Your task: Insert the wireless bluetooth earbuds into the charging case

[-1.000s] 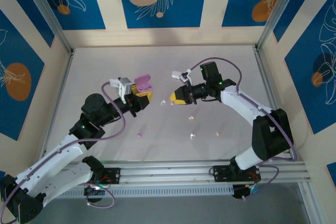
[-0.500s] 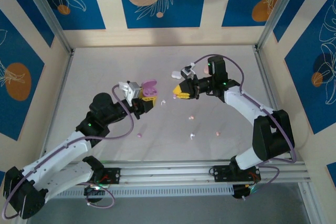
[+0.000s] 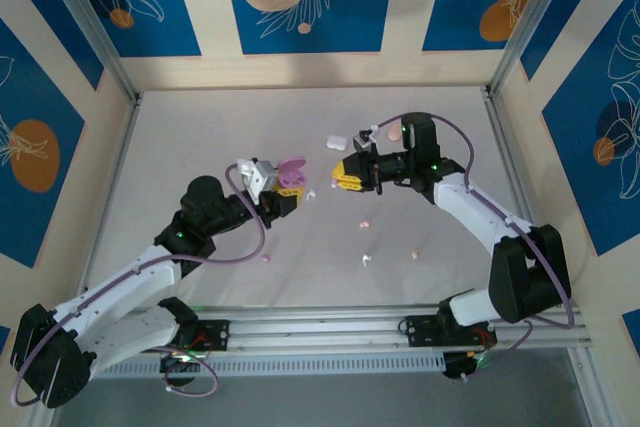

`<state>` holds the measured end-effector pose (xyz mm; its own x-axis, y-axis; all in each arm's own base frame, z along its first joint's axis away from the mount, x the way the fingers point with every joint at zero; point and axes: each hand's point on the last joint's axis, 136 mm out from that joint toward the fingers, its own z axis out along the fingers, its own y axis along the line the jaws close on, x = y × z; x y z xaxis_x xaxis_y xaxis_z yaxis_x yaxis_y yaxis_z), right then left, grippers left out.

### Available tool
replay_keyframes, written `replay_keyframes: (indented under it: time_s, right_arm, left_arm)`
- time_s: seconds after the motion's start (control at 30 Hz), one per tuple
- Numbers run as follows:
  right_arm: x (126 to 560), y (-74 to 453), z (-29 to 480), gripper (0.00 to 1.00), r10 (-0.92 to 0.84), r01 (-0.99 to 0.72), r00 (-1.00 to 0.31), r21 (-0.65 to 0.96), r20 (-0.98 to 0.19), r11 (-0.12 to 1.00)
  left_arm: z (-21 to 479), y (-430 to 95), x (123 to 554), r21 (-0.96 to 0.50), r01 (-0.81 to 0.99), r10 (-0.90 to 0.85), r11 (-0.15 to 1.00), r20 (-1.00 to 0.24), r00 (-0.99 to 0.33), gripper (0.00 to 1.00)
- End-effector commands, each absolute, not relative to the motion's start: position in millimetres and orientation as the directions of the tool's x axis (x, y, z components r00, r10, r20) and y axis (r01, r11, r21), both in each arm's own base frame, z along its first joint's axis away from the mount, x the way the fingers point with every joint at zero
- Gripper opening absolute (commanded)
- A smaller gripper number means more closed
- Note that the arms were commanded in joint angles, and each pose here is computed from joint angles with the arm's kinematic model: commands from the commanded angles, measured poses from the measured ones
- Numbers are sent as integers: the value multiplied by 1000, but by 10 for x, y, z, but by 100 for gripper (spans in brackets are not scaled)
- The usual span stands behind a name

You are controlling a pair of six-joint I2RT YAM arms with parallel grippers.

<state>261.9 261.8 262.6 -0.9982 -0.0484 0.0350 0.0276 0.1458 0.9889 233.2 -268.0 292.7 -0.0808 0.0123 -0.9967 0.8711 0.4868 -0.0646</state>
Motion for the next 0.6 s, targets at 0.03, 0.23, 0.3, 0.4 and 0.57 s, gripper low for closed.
replay_keyframes:
  time_s: [0.03, 0.23, 0.3, 0.4, 0.57]
  right_arm:
    - [2609, 2613, 2685, 19, 7, 88, -996, 987, 88, 132]
    - [2464, 2605, 2869, 20, -64, 25, -997, 996, 30, 82]
    - [2405, 2595, 2921, 20, -95, -3, -995, 998, 3, 68]
    - [2342, 2588, 2985, 20, -130, -41, -991, 998, -34, 52]
    - [2309, 2567, 3078, 20, -158, -79, -985, 996, -71, 49]
  left_arm:
    - [2972, -2708, 2326, -14, 877, 12, 481, -1000, -22, 35]
    - [2926, -2738, 2346, 0, 880, 10, 474, -1000, -6, 35]
    - [2927, -2740, 2356, 5, 879, 4, 477, -1000, 3, 35]
    - [2952, -2740, 2364, 18, 877, -11, 480, -1000, 26, 35]
    - [2991, -2764, 2374, 49, 879, -4, 474, -998, 58, 35]
